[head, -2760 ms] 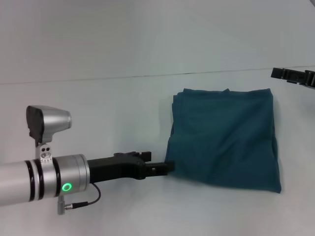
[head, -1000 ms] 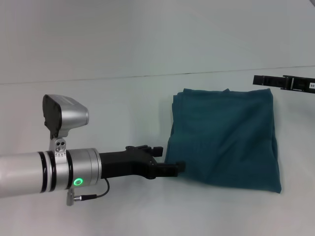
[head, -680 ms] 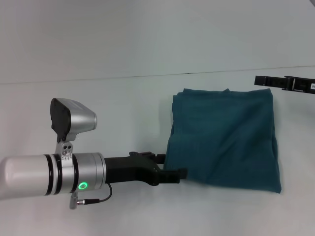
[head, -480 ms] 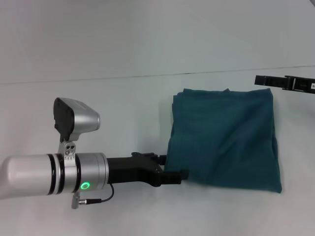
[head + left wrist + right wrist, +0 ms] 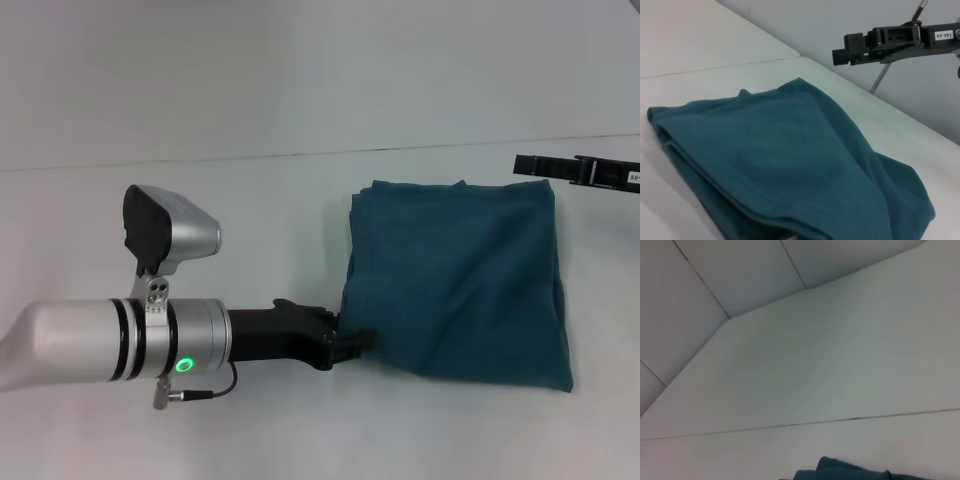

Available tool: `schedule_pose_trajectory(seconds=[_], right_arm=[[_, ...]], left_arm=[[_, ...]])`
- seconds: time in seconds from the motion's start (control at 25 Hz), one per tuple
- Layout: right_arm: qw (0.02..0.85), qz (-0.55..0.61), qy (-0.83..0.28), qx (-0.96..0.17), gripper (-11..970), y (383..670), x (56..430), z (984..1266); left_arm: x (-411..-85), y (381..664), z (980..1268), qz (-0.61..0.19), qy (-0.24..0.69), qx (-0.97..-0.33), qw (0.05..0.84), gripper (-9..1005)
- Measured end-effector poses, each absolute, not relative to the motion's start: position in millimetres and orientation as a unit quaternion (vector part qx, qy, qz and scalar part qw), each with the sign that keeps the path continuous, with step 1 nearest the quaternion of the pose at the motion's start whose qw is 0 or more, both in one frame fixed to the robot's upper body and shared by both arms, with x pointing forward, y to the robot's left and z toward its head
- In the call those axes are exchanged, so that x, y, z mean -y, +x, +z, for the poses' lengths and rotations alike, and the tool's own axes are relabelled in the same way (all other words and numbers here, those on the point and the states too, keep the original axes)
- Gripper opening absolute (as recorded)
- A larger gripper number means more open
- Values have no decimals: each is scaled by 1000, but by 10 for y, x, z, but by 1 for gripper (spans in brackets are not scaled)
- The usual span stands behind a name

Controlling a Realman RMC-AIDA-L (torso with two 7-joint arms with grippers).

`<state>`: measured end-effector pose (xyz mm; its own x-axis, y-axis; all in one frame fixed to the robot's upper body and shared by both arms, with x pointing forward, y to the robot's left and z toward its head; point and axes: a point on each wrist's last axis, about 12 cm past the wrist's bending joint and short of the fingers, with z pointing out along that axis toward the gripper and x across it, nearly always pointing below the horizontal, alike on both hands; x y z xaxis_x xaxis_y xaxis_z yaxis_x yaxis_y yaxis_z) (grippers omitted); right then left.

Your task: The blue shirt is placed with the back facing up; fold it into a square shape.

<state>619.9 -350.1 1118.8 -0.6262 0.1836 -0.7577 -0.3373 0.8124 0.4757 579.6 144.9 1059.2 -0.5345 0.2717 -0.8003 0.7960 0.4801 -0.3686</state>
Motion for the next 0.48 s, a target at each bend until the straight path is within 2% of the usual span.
schedule_pose_trajectory(seconds=[0.2, 0.32, 0.48], right_arm=[[428, 303, -44, -850, 823, 6186, 3498, 11168], [428, 303, -42, -851, 823, 6171, 3504, 11152], [427, 303, -39, -851, 823, 6152, 3519, 11136]], left_arm=[[-1447, 5817, 10614, -379, 343, -787, 346, 361], [-1444, 5818, 10622, -380, 345, -786, 345, 123], [-1455, 5820, 10638, -382, 349, -784, 343, 89]])
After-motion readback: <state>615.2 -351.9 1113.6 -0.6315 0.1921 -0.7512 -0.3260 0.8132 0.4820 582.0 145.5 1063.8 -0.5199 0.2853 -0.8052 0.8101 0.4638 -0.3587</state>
